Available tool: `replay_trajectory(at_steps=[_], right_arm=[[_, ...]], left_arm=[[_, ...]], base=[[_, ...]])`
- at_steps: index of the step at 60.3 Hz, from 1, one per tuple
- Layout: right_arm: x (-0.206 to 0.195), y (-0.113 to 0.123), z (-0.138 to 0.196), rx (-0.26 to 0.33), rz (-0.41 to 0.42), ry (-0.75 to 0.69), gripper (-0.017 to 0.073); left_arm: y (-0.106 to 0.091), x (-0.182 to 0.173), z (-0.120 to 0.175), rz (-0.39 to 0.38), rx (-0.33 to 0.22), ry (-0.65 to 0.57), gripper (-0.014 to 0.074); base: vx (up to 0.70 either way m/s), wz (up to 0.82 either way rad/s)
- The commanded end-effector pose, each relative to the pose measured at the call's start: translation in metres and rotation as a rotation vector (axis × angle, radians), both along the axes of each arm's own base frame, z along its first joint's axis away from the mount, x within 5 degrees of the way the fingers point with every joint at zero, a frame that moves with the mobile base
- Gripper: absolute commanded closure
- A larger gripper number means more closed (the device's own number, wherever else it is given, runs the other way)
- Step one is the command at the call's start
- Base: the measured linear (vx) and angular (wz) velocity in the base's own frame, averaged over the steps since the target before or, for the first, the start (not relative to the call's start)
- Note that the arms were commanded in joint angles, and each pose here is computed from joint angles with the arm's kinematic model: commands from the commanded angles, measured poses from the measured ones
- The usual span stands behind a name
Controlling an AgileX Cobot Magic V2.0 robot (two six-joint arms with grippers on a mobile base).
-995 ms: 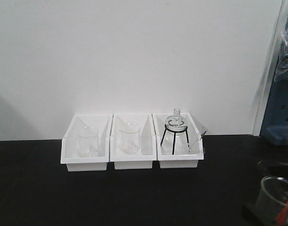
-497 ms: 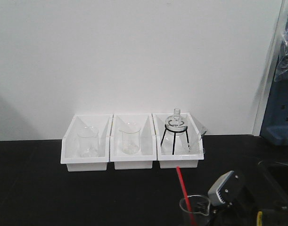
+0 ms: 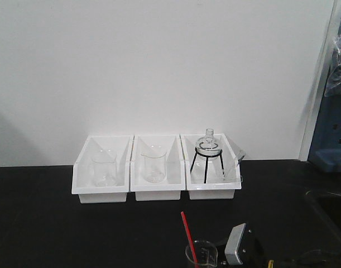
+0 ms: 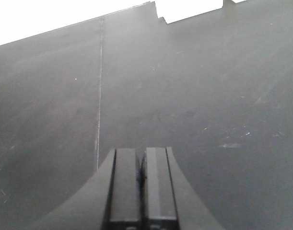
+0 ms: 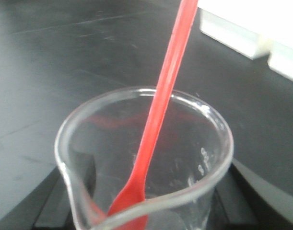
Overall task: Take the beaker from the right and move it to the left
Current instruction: 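Lower the beaker onto the bench in front of the trays and open the right gripper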
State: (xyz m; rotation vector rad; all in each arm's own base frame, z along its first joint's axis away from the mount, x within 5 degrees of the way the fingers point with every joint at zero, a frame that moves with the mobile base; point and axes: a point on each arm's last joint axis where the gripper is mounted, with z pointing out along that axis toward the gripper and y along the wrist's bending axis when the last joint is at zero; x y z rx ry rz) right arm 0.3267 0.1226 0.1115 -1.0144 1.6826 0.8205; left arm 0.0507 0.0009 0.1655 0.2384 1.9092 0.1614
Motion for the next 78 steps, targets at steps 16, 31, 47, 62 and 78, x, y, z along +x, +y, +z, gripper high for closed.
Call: replay_trajectory(at_steps=[16, 31, 47, 62, 78], right_arm=[[0.011, 0.004, -0.008, 0.171, -0.004, -0.083, 0.056], [0.013, 0.002, -0.022, 0.129, -0.022, -0.139, 0.055], [0.013, 0.002, -0.023, 0.135, -0.026, -0.135, 0.0398], [0.013, 0.003, -0.02, 0.163, -0.024, -0.143, 0.0047], [0.014, -0.002, -0.017, 0.258, -0.128, -0.112, -0.0171]], left_arm=[[-0.001, 0.002, 0.001, -0.011, -0.003, -0.064, 0.06], [-0.001, 0.002, 0.001, -0.011, -0.003, -0.064, 0.06], [-0.001, 0.002, 0.001, -0.011, -0.003, -0.064, 0.06], [-0.001, 0.002, 0.001, -0.011, -0.003, -0.064, 0.06], [-0.001, 0.002, 0.001, -0.011, -0.003, -0.064, 0.06]], base=[[0.0, 0.0], [0.0, 0.0], [0.0, 0.0], [0.0, 0.0], [0.0, 0.0]])
